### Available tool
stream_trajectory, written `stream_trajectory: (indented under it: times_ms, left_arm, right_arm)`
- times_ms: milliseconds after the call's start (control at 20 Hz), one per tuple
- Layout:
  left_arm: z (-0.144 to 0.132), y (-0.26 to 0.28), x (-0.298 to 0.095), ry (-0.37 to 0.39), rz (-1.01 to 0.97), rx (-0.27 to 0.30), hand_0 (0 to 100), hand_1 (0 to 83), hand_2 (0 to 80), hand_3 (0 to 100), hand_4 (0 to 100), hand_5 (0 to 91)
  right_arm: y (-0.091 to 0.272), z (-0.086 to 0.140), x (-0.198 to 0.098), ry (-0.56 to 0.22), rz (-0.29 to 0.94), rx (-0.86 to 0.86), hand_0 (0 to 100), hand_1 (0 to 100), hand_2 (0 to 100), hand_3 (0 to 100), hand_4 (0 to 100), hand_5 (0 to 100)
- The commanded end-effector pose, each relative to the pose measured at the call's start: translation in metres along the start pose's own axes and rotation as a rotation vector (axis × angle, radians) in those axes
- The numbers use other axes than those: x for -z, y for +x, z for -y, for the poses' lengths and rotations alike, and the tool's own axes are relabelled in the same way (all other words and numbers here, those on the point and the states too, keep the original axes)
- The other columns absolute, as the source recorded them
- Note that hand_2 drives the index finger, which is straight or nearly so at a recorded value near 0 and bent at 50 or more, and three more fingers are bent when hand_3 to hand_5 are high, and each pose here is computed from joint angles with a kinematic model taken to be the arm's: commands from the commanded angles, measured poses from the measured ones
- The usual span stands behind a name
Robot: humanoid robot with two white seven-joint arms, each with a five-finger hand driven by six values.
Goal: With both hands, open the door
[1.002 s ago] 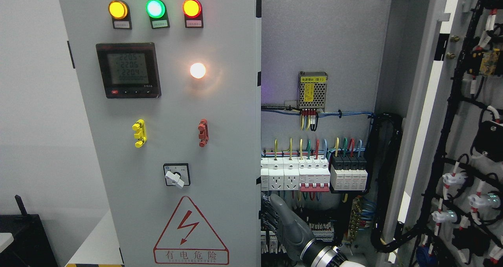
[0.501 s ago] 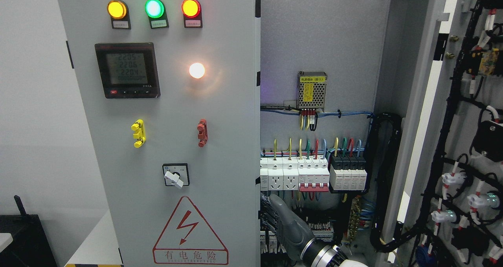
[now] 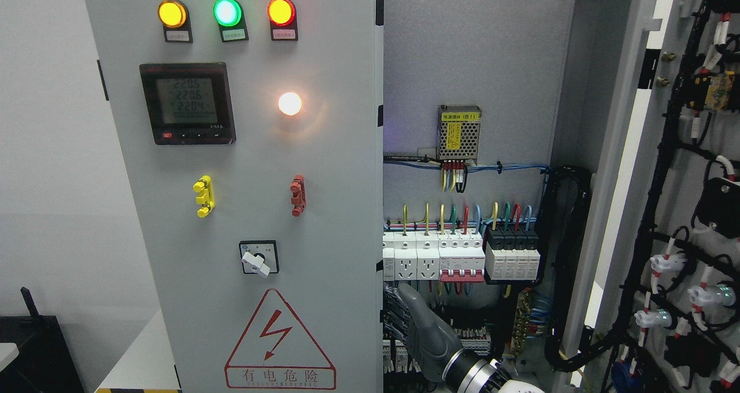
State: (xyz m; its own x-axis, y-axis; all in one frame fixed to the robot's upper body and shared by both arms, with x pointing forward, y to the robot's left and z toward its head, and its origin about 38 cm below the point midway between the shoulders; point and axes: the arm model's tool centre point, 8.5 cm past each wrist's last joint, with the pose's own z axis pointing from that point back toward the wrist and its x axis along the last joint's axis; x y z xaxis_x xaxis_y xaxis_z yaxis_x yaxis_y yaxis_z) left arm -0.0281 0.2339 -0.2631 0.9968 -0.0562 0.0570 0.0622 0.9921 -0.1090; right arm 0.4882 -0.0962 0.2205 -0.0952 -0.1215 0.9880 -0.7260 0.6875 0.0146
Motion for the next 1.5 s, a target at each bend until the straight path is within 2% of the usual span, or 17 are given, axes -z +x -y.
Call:
stream_trajectory:
  times_ms: [0,351,501,901,1452]
  left_arm:
    - [0.0,0.0,0.0,0.005,0.003,-0.02,0,0.0,0.0,0,3,0.0]
    - [0.0,0.0,0.0,0.005,0.003,-0.02,0,0.0,0.0,0,3,0.0]
    - [0.0,0.0,0.0,0.005,0.003,-0.02,0,0.0,0.0,0,3,0.0]
    - [0.0,0.0,0.0,0.005,0.003,-0.02,0,0.0,0.0,0,3,0.0]
    - [0.0,0.0,0.0,0.005,0.003,-0.02,0,0.0,0.0,0,3,0.0]
  right_arm:
    - [-0.001,0.0,0.0,0.015,-0.002,0.003,11,0,0,0,0,0]
    - [-0.001,-0.003,0.0,0.023,0.002,0.005,11,0,0,0,0,0]
    - [0.0,-0.009,-0.001,0.07,0.007,0.006,11,0,0,0,0,0]
    - [0.001,-0.014,-0.002,0.125,0.027,0.044,11,0,0,0,0,0]
    - [-0.001,-0.022,0.0,0.154,0.029,0.067,11,0,0,0,0,0]
